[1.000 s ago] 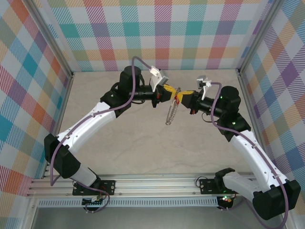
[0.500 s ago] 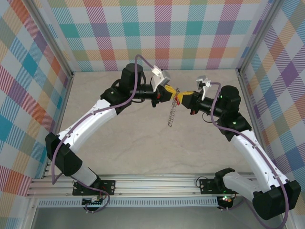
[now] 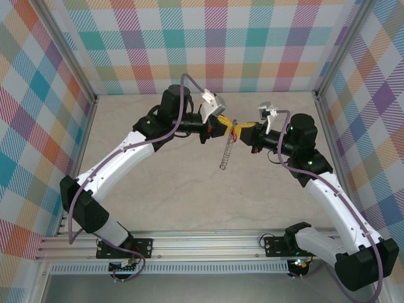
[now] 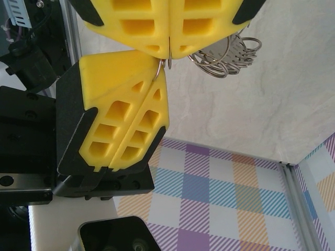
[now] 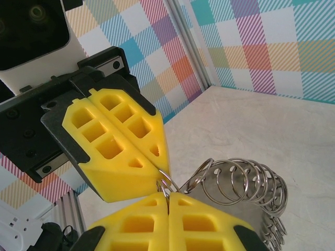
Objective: Put the keys on the keyring
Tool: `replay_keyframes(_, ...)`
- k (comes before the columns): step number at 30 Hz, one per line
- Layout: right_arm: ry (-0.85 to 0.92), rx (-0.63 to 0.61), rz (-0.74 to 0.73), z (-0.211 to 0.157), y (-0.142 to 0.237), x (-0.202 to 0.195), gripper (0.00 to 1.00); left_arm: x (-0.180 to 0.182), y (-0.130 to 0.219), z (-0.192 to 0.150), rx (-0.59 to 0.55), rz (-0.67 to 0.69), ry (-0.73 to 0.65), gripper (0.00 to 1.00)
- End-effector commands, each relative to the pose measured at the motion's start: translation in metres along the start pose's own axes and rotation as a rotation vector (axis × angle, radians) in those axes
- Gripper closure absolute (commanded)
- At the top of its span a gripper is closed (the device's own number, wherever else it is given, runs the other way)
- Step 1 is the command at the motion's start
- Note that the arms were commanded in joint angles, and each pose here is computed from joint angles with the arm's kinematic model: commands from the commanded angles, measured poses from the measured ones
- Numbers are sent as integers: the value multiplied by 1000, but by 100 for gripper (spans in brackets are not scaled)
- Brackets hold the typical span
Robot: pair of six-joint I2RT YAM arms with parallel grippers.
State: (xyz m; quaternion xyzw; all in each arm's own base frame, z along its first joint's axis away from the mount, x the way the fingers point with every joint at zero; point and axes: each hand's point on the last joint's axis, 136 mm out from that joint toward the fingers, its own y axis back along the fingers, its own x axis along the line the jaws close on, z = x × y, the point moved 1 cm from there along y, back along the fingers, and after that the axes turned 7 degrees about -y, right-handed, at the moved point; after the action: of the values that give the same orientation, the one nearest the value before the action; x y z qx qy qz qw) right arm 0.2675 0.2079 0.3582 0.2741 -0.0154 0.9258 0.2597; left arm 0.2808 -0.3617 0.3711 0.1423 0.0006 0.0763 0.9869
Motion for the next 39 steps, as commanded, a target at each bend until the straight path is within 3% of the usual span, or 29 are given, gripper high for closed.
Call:
replay_keyframes(1, 72, -71, -38, 22, 5, 4, 100, -27, 2, 18, -42, -114, -42, 100)
replay_keyframes(17, 61, -63, -25, 24, 2, 3, 100, -30, 5, 19, -48, -126, -38, 100)
replay_keyframes(39, -8, -54, -103, 9, 6, -28, 100, -28, 21, 46, -186, -38, -74, 100)
